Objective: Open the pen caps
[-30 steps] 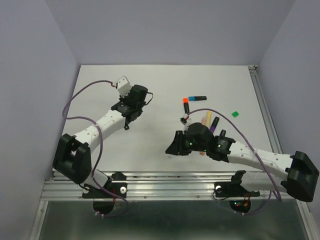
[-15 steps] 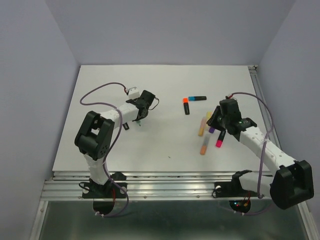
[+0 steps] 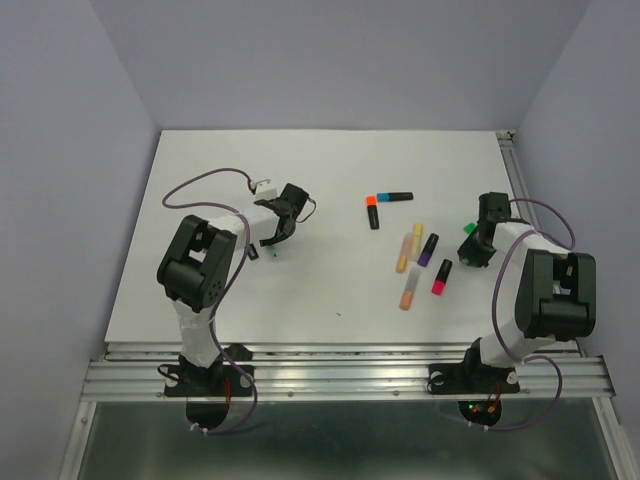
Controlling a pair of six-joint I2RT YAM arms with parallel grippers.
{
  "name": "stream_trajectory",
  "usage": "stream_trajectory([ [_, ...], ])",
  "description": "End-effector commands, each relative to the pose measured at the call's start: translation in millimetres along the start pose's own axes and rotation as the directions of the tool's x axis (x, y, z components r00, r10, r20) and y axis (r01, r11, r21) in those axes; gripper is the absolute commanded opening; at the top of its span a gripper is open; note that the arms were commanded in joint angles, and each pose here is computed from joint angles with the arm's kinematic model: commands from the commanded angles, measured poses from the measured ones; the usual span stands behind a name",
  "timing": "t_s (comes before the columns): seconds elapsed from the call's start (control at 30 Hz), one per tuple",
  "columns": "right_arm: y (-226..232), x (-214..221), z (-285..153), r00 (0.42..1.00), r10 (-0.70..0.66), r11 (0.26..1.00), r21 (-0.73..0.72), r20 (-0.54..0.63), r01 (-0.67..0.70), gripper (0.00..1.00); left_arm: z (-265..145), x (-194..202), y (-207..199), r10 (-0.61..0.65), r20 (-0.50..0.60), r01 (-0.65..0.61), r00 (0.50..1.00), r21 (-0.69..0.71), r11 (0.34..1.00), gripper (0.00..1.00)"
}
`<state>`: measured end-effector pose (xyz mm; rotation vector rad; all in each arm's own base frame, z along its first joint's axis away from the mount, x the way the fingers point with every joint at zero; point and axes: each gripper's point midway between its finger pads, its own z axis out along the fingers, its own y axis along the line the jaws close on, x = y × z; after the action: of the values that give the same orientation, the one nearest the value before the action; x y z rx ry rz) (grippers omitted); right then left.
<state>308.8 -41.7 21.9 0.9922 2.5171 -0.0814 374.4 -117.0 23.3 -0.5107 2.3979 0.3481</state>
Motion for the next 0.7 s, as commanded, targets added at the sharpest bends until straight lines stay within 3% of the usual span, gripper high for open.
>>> stream_trajectory([
  [0.0, -1, -23, -6, 0.998, 0.022, 1.000, 0.015, 0.059, -0.023, 0.01, -1, -14, 6, -0.002, 0.032, 0.003, 0.999, -0.026, 1.000, 0.28],
  [0.17, -16, -23, 2, 0.998, 0.032, 0.995, 0.090, 0.058, -0.038, 0.08, 3, -15, 9, -0.012, 0.030, 0.013, 0.999, -0.038, 0.999, 0.43],
  [0.27, -20, -20, 6, 0.999, 0.029, 0.993, 0.117, 0.040, -0.034, 0.09, 5, -14, 10, -0.005, 0.025, 0.006, 1.000, -0.040, 0.999, 0.44],
  [0.3, -20, -20, 7, 0.999, 0.029, 0.992, 0.118, 0.038, -0.033, 0.13, 4, -15, 10, -0.008, 0.025, 0.009, 1.000, -0.035, 0.999, 0.52],
  [0.4, -21, -20, 5, 0.998, 0.032, 0.993, 0.116, 0.046, -0.037, 0.20, 1, -14, 9, -0.014, 0.023, 0.014, 1.000, -0.015, 1.000, 0.58],
  [0.47, -21, -22, 2, 0.998, 0.032, 0.993, 0.114, 0.056, -0.038, 0.31, -5, -18, 7, -0.028, 0.024, 0.028, 0.999, 0.014, 1.000, 0.64],
  [0.6, -21, -22, 1, 0.998, 0.024, 0.994, 0.108, 0.058, -0.030, 0.34, -17, -29, 3, -0.057, 0.042, 0.054, 0.998, 0.059, 0.997, 0.74],
  [0.63, -20, -22, 1, 0.998, 0.024, 0.994, 0.104, 0.055, -0.030, 0.36, -23, -33, 1, -0.065, 0.046, 0.061, 0.997, 0.080, 0.995, 0.88],
  [0.67, -20, -22, 0, 0.998, 0.026, 0.994, 0.101, 0.055, -0.031, 0.41, -25, -35, 1, -0.068, 0.046, 0.064, 0.997, 0.090, 0.994, 0.88],
])
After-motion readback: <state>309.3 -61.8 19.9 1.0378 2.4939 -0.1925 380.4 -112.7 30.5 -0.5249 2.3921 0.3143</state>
